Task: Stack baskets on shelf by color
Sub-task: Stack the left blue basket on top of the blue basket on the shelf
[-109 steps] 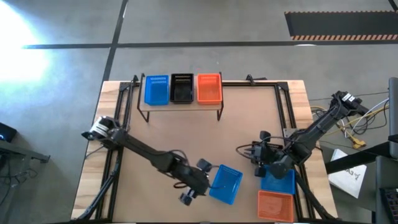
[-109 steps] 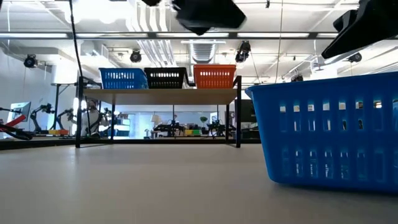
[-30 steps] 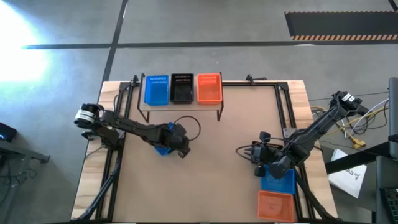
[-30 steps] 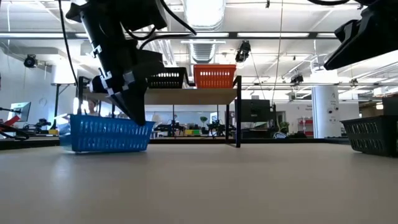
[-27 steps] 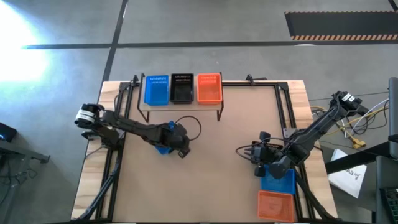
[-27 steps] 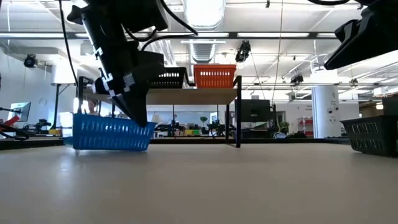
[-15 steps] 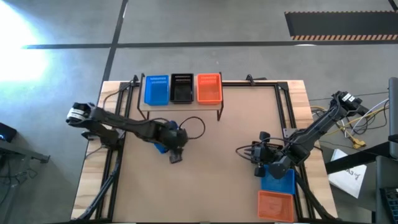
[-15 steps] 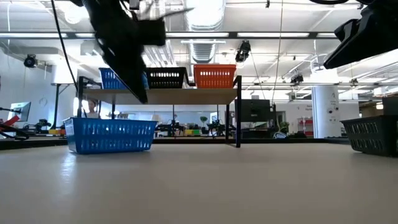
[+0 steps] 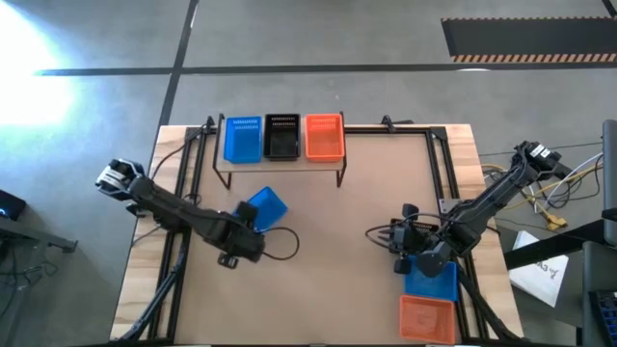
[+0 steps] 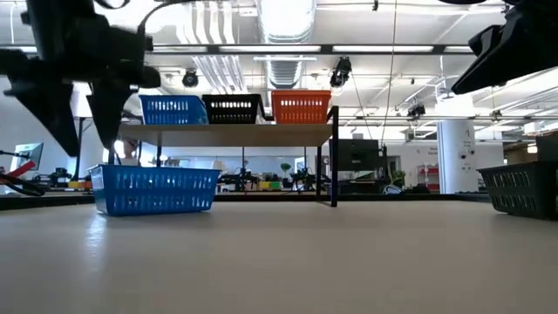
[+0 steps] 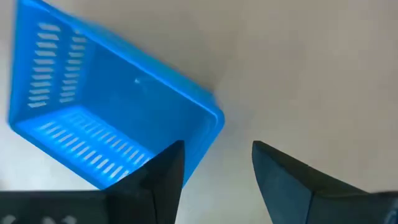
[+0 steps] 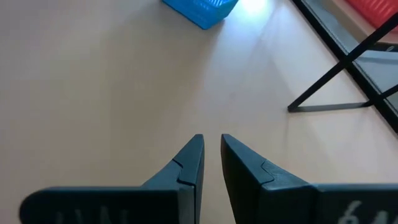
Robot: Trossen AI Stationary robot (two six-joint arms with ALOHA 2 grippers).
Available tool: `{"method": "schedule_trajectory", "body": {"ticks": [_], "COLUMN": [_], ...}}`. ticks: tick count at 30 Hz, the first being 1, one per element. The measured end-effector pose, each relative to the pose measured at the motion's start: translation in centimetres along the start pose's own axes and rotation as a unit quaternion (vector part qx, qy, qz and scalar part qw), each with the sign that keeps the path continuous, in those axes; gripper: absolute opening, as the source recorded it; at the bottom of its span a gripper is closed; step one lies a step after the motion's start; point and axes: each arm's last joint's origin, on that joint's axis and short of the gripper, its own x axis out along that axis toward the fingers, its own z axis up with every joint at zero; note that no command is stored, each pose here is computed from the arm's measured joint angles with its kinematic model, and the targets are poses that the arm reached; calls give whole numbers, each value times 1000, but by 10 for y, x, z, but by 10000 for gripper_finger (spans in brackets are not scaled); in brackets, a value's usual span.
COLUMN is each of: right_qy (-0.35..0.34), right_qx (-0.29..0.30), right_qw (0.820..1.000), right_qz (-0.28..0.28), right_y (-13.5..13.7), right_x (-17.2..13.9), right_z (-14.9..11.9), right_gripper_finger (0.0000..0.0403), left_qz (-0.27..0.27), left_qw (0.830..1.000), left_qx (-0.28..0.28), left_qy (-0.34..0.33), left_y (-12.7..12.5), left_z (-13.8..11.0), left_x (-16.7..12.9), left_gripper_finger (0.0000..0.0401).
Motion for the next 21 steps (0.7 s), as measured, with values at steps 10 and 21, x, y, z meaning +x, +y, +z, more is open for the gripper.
{"method": "schedule_trajectory", "body": {"ticks": [10, 21], "right_qy": [-2, -3], "right_qx": [0, 1], "right_qw": [1000, 1000], "right_qz": [-3, -3], "right_y": [0, 0], "right_x": [0, 0], "right_z": [0, 0], "right_gripper_finger": [47, 47], "left_qz": [58, 13], "left_qw": [996, 998], "left_qx": [6, -60], "left_qy": [63, -26], "left_y": [-4, 2], "left_z": [-1, 33], "left_x": [33, 1], "left_gripper_finger": [90, 8]}}
